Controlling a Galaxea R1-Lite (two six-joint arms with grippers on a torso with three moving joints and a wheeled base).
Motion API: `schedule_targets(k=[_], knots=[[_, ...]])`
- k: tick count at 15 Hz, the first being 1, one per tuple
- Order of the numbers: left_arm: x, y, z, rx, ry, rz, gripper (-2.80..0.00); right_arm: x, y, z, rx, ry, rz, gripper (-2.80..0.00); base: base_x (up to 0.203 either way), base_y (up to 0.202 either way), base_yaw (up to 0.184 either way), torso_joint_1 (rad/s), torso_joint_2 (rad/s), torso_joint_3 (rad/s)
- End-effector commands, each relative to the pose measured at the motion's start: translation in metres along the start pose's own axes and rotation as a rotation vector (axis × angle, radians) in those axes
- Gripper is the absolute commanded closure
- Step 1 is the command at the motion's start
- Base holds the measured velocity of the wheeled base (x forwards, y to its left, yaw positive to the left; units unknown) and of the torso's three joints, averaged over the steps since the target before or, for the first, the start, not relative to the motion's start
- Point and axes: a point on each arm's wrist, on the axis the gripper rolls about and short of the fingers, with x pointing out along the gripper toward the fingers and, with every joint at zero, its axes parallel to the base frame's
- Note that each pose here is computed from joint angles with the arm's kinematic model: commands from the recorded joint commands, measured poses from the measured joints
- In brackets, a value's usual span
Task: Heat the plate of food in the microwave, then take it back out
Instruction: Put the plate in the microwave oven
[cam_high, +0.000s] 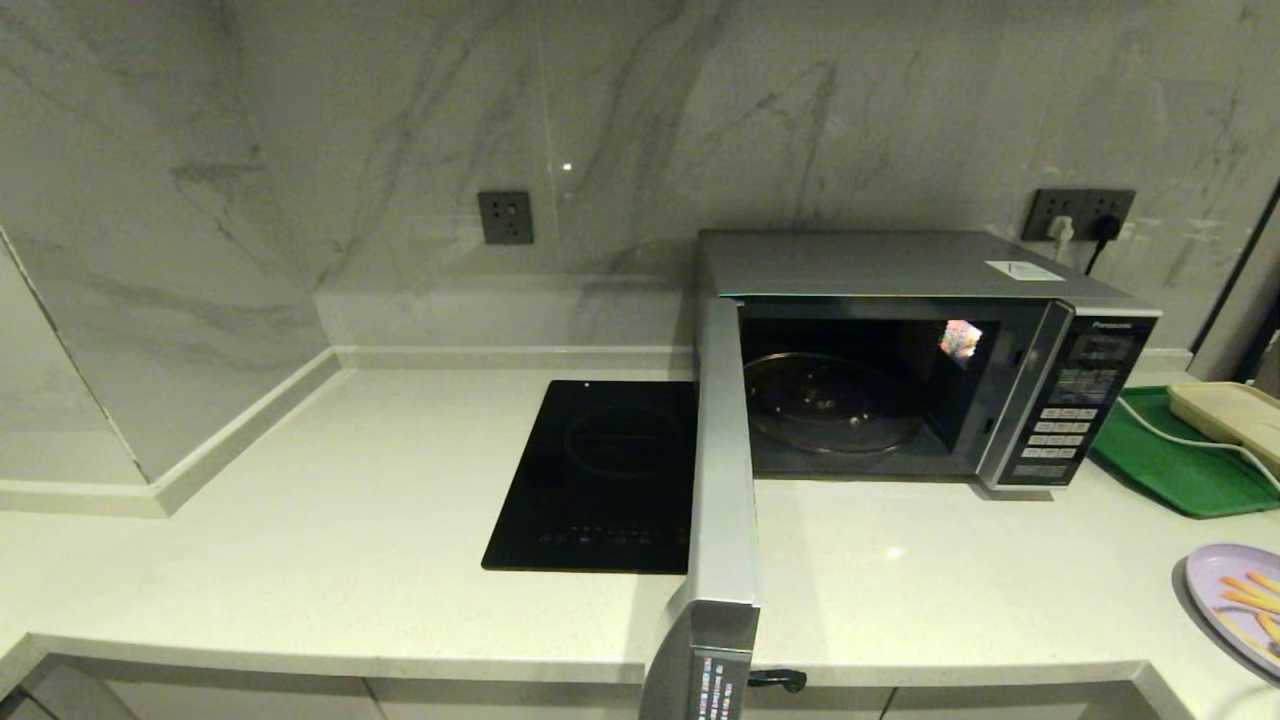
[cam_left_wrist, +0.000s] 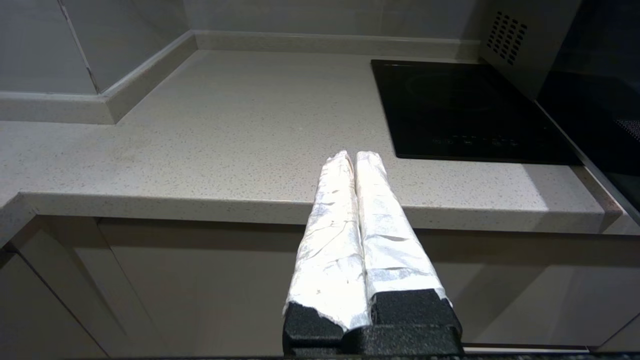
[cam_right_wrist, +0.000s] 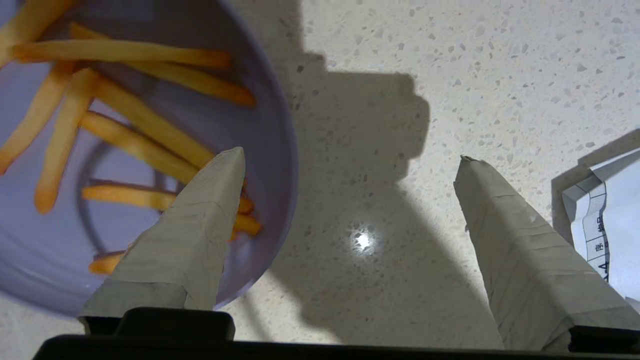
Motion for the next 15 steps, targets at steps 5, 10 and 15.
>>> schedule_targets(k=[5,10,15], knots=[[0.0,0.0,0.0,-0.001,-0.002,0.001,0.0,0.016,-0.004,-0.006,0.0,0.043,-0.031,-2.8,0.0,0.0,0.0,0.0,0.0,0.0],[0.0,0.0,0.0,-0.001,-0.002,0.001,0.0,0.033,-0.001,-0.009,0.001,0.027,-0.018,-2.8,0.0,0.0,0.0,0.0,0.0,0.0],[0.0,0.0,0.0,-0.001,-0.002,0.001,0.0,0.039,0.001,-0.009,-0.004,0.038,-0.015,-2.8,0.0,0.0,0.0,0.0,0.0,0.0]])
